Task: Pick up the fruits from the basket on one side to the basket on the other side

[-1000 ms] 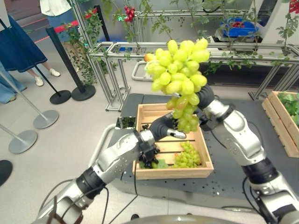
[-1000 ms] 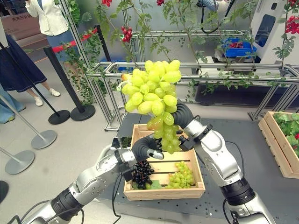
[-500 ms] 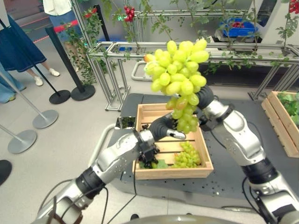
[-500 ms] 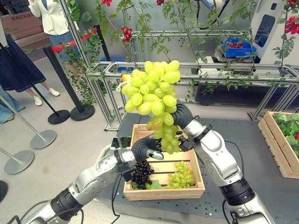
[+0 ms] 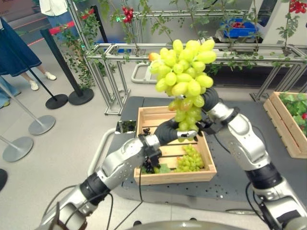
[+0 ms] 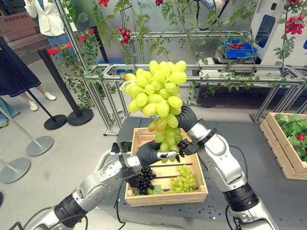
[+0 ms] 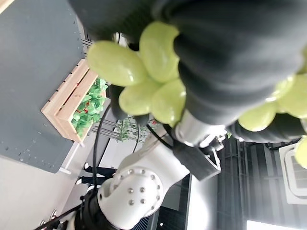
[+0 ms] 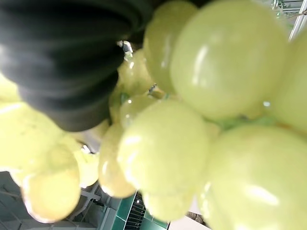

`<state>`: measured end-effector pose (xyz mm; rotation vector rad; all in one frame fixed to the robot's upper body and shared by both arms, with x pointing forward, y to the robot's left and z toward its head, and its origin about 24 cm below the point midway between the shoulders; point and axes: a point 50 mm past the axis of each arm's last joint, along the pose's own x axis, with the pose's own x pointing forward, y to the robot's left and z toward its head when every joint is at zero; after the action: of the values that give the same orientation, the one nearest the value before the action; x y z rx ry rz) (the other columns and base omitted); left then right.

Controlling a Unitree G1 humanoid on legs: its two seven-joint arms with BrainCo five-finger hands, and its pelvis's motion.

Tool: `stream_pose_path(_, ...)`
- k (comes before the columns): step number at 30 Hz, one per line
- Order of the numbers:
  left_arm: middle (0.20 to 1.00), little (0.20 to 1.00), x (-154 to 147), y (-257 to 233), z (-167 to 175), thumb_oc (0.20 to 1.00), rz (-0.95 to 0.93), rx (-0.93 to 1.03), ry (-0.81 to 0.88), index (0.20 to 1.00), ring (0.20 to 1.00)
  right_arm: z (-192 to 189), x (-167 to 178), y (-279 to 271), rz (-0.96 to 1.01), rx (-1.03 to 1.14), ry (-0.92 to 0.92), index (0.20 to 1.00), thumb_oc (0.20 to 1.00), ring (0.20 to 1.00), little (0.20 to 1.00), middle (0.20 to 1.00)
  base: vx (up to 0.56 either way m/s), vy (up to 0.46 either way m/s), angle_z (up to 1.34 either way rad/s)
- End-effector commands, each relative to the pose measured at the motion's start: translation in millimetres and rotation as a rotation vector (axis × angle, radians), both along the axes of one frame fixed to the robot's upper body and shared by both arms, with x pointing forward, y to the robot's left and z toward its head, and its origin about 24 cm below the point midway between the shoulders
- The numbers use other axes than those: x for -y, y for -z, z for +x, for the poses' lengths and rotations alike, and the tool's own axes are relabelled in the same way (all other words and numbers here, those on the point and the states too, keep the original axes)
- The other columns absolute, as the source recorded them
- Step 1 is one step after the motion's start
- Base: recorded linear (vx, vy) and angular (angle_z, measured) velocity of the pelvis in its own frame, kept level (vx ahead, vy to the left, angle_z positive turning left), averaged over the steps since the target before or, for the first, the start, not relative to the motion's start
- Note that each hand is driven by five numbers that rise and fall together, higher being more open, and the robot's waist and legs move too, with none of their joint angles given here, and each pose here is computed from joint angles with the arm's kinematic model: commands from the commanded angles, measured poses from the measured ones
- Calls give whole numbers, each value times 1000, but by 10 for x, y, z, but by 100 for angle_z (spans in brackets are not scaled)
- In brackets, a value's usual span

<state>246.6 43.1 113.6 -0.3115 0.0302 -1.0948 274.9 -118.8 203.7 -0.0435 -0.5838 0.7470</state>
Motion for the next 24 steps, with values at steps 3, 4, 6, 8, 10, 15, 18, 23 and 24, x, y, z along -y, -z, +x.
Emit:
stream_pose_path(3, 200, 200, 62, -247, -13, 200, -112, 62, 39, 200, 200, -46, 79, -351, 131, 157, 13, 200, 200, 200, 200, 200, 0, 0, 0)
stream_pose_path(4, 200, 200, 59, -244, -12, 200, -111, 61, 38, 200, 200, -45, 83, -355, 123, 161, 19, 200, 200, 200, 200, 200, 0, 0, 0)
stream_pose_path(6, 200, 200, 60, -243, -11, 200, -107, 64, 38, 200, 200, -45, 85, -360, 121, 164, 20, 200, 200, 200, 200, 200, 0, 0, 0)
stream_pose_path(8, 200, 200, 56, -244, -8, 200, -108, 65, 35, 200, 200, -47, 81, -364, 123, 165, 15, 200, 200, 200, 200, 200, 0, 0, 0)
stream_pose_path(10, 200, 200, 56, -240, -8, 200, -109, 64, 34, 200, 200, -45, 76, -364, 122, 165, 13, 200, 200, 200, 200, 200, 0, 0, 0)
stream_pose_path(15, 200, 200, 42, -238, -2, 200, -113, 65, 23, 200, 200, -39, 91, -365, 124, 164, 20, 200, 200, 200, 200, 200, 0, 0, 0)
stream_pose_path(18, 200, 200, 24, -240, 4, 200, -118, 66, 13, 200, 200, -36, 101, -354, 125, 158, 24, 200, 200, 200, 200, 200, 0, 0, 0)
stream_pose_path(23, 200, 200, -64, -216, 45, 200, -121, 69, -48, 200, 200, -43, 122, -340, 120, 159, 32, 200, 200, 200, 200, 200, 0, 0, 0)
stream_pose_path(24, 200, 200, -89, -229, 49, 200, -115, 92, -58, 200, 200, -43, 135, -333, 118, 158, 38, 200, 200, 200, 200, 200, 0, 0, 0)
